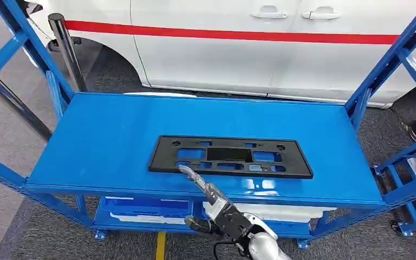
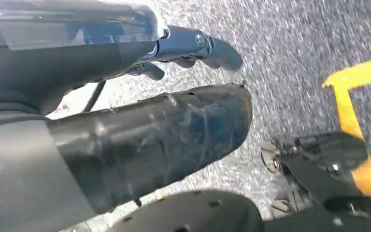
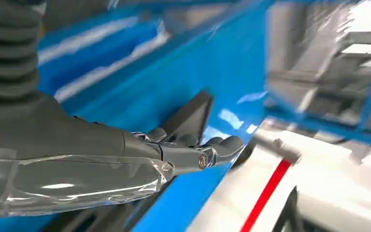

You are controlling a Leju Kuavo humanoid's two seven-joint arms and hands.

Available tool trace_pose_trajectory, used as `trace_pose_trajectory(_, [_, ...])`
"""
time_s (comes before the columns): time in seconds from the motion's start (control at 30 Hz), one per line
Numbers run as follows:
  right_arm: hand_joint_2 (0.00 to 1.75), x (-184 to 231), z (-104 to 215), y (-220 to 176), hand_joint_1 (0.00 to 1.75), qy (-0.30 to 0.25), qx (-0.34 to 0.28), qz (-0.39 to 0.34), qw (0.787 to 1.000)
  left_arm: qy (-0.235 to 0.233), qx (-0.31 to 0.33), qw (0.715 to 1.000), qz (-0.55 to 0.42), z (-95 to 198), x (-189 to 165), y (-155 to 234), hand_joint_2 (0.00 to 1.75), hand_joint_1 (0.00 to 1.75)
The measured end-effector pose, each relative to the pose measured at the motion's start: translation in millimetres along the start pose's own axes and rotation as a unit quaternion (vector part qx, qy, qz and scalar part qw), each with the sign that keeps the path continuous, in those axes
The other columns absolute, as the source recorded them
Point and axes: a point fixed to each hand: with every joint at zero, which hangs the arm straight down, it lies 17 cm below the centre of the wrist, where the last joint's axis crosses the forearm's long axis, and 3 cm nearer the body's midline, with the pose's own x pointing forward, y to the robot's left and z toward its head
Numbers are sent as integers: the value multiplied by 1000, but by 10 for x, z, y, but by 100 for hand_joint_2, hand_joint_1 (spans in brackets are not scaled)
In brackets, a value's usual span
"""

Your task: Take the parts from the cabinet and place them on the table.

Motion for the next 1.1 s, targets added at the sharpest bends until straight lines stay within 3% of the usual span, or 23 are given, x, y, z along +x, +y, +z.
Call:
trace_pose_trajectory(0.2, [175, -172, -67, -37, 0, 24, -12, 139, 990, 2, -1, 1000, 7, 1, -26, -15, 0, 0])
trace_pose_trajectory(0.77, [175, -277, -181, 74, 0, 31, 4, 250, 968, 4, -1, 1000, 10, -1, -44, -7, 0, 0])
trace_pose_trajectory(1.1, [175, -334, -220, -60, 0, 29, -27, 405, 913, 7, -2, 1000, 4, 0, -63, -14, 0, 0])
